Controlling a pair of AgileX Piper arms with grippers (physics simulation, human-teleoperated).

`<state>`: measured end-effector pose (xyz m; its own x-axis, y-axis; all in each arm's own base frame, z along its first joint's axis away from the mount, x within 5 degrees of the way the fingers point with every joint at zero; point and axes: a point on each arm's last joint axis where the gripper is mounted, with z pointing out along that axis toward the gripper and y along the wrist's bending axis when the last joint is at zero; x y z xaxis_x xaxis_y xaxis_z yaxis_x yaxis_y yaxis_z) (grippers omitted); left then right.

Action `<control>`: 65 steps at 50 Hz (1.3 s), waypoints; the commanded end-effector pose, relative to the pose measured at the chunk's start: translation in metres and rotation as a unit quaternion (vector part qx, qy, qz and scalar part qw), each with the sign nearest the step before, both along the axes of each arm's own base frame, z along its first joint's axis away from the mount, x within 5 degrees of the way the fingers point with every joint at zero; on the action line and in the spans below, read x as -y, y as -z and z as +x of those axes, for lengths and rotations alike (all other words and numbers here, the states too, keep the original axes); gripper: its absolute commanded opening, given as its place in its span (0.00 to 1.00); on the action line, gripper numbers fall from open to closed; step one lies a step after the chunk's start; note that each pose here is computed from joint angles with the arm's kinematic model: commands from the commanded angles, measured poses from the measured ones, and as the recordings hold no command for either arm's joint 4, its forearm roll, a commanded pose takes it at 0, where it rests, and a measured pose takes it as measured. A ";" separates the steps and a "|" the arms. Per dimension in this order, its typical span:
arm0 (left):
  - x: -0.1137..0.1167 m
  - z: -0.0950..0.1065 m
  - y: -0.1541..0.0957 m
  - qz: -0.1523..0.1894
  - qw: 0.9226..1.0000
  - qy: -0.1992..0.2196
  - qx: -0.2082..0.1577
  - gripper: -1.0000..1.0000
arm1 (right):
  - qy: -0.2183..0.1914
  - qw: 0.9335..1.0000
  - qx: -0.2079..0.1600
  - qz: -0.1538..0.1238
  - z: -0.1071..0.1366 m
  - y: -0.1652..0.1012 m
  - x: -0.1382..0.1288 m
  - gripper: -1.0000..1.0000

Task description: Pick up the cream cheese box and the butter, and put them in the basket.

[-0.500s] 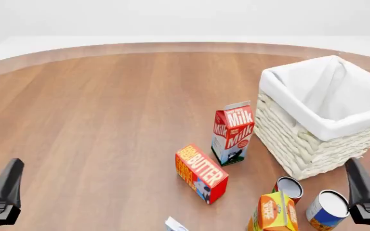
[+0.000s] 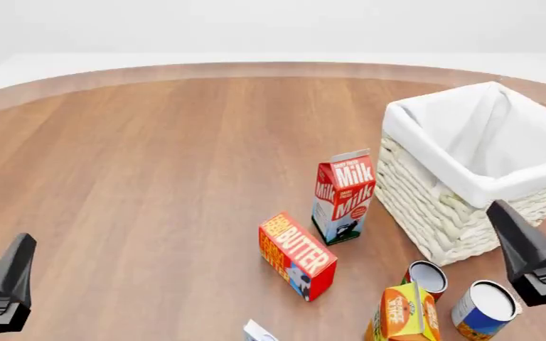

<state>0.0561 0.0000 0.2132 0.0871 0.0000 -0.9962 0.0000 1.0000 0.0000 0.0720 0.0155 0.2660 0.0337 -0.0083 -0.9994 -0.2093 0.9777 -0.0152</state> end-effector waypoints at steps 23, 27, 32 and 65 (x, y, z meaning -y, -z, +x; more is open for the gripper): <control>0.000 0.000 0.000 0.000 1.000 0.000 0.000 1.00 | -0.235 0.965 -0.109 -0.034 0.037 -0.110 -0.075 1.00; 0.000 0.000 0.000 0.000 1.000 0.000 0.000 1.00 | -0.250 0.959 -0.124 -0.043 0.042 -0.113 -0.086 1.00; 0.000 0.000 0.000 0.000 1.000 0.000 0.000 1.00 | -0.272 0.948 -0.156 -0.060 0.049 -0.117 -0.103 1.00; 0.000 0.000 0.000 0.000 1.000 0.000 0.000 1.00 | -0.259 0.929 -0.247 -0.097 0.082 -0.109 -0.135 1.00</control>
